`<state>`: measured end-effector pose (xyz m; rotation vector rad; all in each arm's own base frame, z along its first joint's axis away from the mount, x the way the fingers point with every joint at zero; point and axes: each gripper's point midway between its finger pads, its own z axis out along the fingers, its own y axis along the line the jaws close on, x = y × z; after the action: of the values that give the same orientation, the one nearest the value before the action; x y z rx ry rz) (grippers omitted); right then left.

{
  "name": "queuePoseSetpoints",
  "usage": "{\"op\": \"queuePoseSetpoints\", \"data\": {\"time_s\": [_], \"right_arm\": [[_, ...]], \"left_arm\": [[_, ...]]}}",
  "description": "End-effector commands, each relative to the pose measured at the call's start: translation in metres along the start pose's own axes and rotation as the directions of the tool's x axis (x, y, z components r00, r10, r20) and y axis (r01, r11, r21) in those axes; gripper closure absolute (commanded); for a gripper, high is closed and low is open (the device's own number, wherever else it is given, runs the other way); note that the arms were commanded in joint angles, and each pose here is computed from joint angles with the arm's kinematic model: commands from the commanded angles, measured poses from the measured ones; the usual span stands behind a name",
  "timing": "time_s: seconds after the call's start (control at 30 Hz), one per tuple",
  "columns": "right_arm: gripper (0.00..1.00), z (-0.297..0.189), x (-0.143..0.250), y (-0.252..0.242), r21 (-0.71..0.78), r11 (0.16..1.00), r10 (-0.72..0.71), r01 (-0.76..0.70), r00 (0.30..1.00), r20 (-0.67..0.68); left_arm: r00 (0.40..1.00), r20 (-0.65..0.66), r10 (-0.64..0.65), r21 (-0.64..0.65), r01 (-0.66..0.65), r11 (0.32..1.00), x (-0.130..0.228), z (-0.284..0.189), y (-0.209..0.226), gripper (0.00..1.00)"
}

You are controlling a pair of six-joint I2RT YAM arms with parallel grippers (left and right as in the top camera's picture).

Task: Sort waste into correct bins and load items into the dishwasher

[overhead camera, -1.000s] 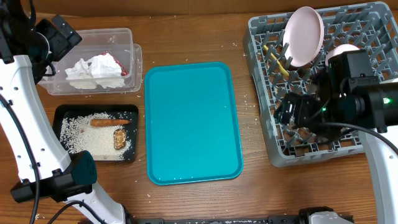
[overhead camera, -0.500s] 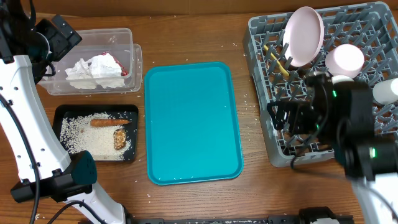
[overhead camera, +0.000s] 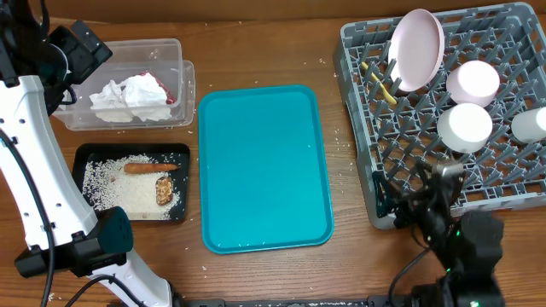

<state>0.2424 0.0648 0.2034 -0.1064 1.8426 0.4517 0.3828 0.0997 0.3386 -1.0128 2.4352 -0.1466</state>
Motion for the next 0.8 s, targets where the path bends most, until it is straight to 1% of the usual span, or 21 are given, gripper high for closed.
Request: {"op": "queuePoseSetpoints", "data": {"time_s": [0.0, 0.13, 0.27, 0.37, 0.57, 0.77], "right_arm": [[0.0, 0.0, 0.017, -0.005, -0.007, 1.0, -0.012, 0.013, 0.998, 0.055], [0.0, 0.001, 0.027, -0.007, -0.021, 0.999, -0.034, 0.037, 0.992, 0.119], [0.0, 0.0, 0.028, -0.009, -0.018, 0.998, -0.052, 0.056, 0.983, 0.173], [0.0, -0.001, 0.031, -0.015, 0.017, 0.998, -0.06, 0.058, 0.977, 0.205], [0.0, -0.004, 0.017, -0.027, 0.089, 0.994, -0.084, 0.061, 0.953, 0.292], [0.0, -0.006, 0.014, -0.041, 0.168, 0.985, -0.087, 0.036, 0.948, 0.306]], "left_arm": [[1.0, 0.003, -0.007, -0.009, 0.007, 1.0, 0.0, 0.001, 0.0, 0.0], [1.0, 0.003, -0.007, -0.009, 0.007, 1.0, 0.0, 0.001, 0.0, 0.0], [1.0, 0.003, -0.007, -0.009, 0.007, 1.0, 0.0, 0.001, 0.0, 0.0], [1.0, 0.003, -0.007, -0.009, 0.007, 1.0, 0.0, 0.001, 0.0, 0.0], [1.0, 0.003, -0.007, -0.009, 0.007, 1.0, 0.0, 0.001, 0.0, 0.0], [1.0, 0.003, -0.007, -0.009, 0.007, 1.0, 0.0, 0.001, 0.0, 0.0]]}}
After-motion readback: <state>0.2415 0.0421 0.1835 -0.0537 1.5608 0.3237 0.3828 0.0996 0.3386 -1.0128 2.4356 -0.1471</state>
